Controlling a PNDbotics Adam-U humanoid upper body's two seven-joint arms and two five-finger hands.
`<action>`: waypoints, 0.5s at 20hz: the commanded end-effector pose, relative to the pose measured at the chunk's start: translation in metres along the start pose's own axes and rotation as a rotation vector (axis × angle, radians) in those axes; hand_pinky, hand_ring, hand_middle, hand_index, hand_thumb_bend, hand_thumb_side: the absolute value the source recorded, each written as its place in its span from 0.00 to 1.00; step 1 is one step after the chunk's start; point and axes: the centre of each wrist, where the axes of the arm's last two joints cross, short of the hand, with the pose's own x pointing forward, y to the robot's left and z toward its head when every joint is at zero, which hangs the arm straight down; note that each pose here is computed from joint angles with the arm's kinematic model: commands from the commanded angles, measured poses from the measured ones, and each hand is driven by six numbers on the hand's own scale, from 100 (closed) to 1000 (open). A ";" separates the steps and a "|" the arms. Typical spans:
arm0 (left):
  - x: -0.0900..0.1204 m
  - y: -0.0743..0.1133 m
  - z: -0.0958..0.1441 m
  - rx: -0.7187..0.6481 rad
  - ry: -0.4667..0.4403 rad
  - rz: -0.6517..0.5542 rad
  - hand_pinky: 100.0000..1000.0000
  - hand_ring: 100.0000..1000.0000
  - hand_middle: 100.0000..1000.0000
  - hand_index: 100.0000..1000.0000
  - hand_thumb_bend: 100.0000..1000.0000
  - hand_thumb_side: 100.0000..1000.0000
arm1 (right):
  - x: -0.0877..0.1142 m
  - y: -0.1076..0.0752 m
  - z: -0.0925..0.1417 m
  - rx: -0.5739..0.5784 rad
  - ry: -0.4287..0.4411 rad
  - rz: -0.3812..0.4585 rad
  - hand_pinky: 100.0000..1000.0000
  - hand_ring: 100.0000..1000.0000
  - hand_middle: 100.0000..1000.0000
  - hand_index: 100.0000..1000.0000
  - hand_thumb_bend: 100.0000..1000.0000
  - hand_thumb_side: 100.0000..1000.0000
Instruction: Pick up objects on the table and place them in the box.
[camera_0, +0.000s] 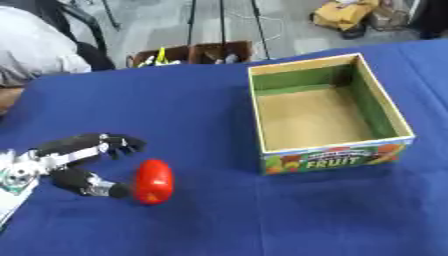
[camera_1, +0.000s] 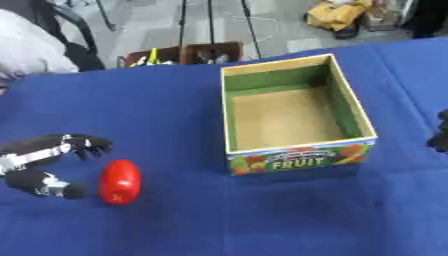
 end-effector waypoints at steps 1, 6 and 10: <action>0.000 0.007 0.000 -0.002 0.008 -0.030 0.76 0.84 0.83 0.99 0.87 0.95 | 0.008 -0.004 -0.002 0.014 -0.029 0.025 0.33 0.22 0.32 0.45 0.17 0.66; -0.001 0.001 -0.008 -0.010 0.019 -0.030 0.77 0.85 0.83 0.99 0.89 0.95 | 0.006 -0.005 0.000 0.017 -0.016 0.034 0.33 0.22 0.32 0.45 0.17 0.66; -0.002 -0.003 -0.015 -0.011 0.032 -0.052 0.77 0.85 0.82 0.98 0.85 0.92 | 0.005 -0.006 0.002 0.020 -0.004 0.040 0.33 0.21 0.32 0.45 0.17 0.65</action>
